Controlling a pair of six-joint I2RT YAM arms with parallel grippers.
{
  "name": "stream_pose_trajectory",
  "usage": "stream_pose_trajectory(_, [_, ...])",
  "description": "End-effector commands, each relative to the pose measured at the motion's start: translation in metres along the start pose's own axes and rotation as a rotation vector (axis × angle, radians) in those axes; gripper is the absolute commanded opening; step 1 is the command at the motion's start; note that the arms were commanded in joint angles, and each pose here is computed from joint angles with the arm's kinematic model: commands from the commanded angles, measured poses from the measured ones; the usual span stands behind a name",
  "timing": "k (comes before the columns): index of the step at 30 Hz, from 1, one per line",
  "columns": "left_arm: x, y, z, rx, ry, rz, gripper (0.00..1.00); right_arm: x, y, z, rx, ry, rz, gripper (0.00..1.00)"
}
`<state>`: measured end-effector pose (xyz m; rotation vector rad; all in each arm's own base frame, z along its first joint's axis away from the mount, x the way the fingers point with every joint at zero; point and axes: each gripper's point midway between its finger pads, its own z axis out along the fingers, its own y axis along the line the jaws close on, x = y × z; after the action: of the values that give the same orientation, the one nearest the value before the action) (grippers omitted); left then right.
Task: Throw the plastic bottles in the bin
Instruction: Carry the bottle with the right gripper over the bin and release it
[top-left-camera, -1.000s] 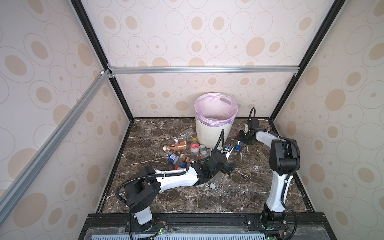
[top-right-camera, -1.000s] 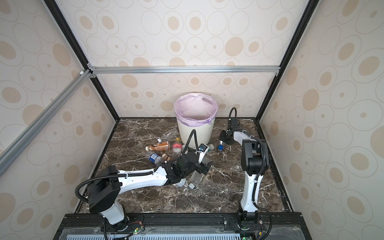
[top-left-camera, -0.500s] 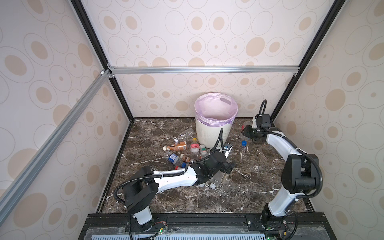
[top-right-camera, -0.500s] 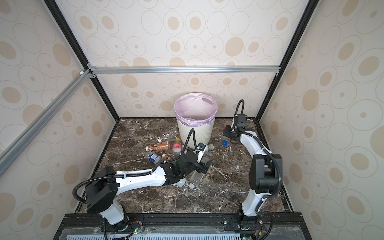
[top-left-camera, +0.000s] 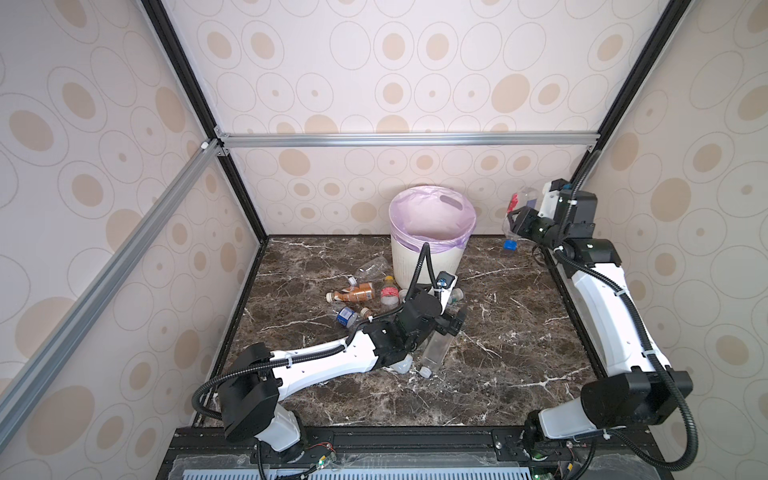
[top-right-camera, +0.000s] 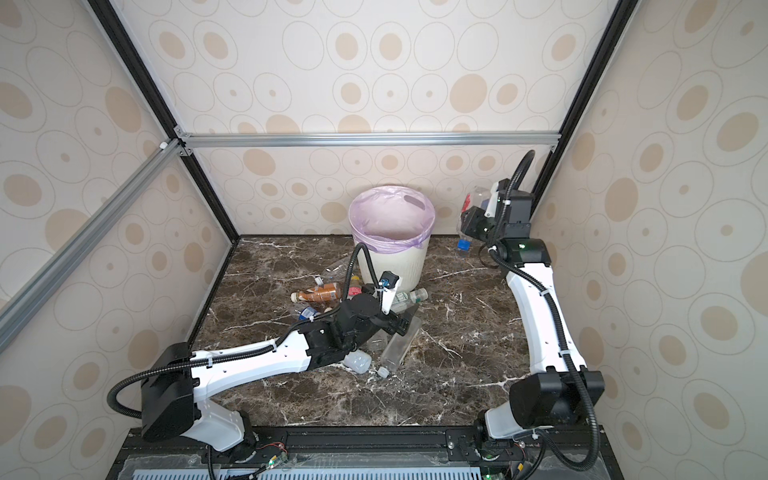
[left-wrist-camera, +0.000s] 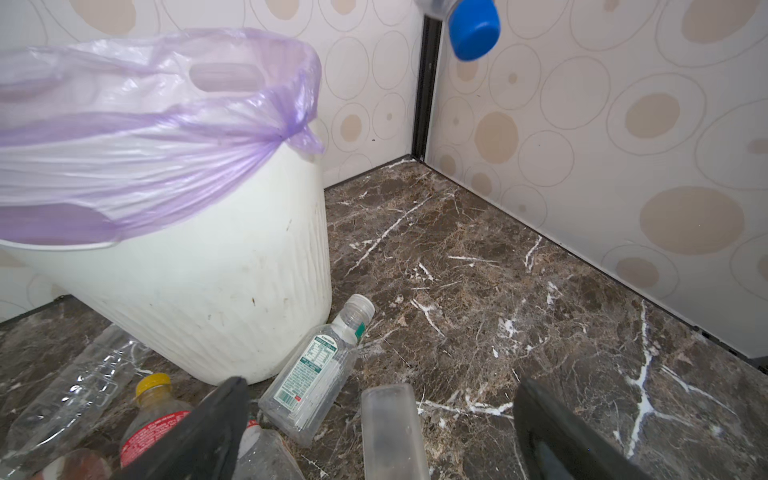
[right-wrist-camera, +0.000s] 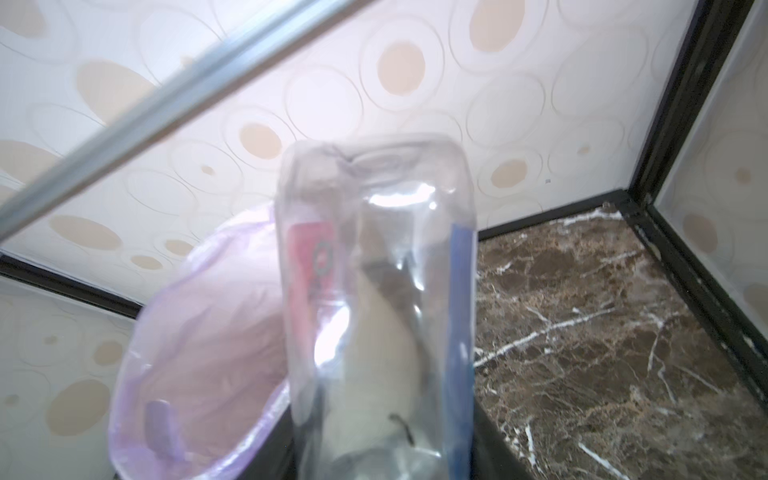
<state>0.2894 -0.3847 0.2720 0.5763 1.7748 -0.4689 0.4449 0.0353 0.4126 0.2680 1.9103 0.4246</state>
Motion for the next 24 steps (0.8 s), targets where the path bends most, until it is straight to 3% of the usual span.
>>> stream_pose_trajectory(1, [-0.035,0.016,-0.011,-0.042,-0.060,0.002,0.99,-0.039,0.030,-0.037,-0.067,-0.100,-0.007,0.45])
stream_pose_trajectory(11, [-0.094,0.048,-0.044,-0.106,-0.184,0.017,0.99,-0.128,0.111,-0.136,-0.251,-0.438,-0.082,0.45])
stream_pose_trajectory(16, [-0.103,0.057,-0.054,-0.118,-0.212,0.011,0.99,-0.154,0.135,-0.168,-0.322,-0.575,-0.079,0.45])
stream_pose_trajectory(19, [-0.098,0.059,-0.054,-0.120,-0.205,0.007,0.99,-0.152,0.142,-0.145,-0.335,-0.531,-0.065,0.45])
stream_pose_trajectory(24, [-0.090,0.062,-0.054,-0.125,-0.191,-0.004,0.99,-0.100,0.153,-0.048,-0.308,-0.308,-0.065,0.45])
